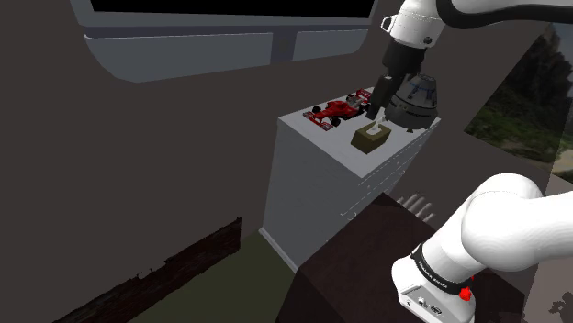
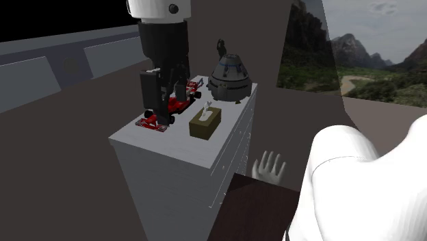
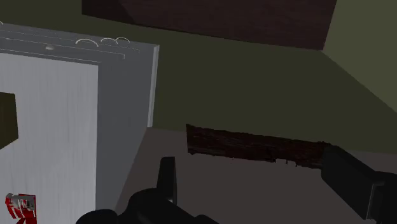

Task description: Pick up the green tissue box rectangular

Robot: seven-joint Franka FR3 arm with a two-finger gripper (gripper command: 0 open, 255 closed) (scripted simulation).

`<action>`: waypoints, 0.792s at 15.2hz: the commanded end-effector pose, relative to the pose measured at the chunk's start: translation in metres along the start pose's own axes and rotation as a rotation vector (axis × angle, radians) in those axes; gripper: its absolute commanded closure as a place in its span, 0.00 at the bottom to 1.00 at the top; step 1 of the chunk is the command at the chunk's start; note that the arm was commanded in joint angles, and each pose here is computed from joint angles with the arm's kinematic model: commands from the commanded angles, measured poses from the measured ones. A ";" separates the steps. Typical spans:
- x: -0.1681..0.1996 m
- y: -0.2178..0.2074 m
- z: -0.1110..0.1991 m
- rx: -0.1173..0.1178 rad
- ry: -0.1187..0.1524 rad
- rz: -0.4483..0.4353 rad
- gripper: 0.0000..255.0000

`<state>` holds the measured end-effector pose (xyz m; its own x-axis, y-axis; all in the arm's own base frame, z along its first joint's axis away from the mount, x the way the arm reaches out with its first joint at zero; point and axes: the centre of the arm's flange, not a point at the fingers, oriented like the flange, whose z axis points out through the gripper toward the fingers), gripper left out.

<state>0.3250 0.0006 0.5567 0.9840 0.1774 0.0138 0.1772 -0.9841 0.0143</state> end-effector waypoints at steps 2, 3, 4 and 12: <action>0.003 0.013 0.004 0.008 0.007 0.019 0.00; 0.007 0.026 0.009 0.016 0.015 0.039 0.00; 0.009 0.039 0.013 0.024 0.022 0.058 0.00; 0.025 0.142 0.053 0.089 0.081 0.212 0.00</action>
<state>0.3723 -0.1226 0.5122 0.9966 -0.0156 0.0805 -0.0094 -0.9970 -0.0763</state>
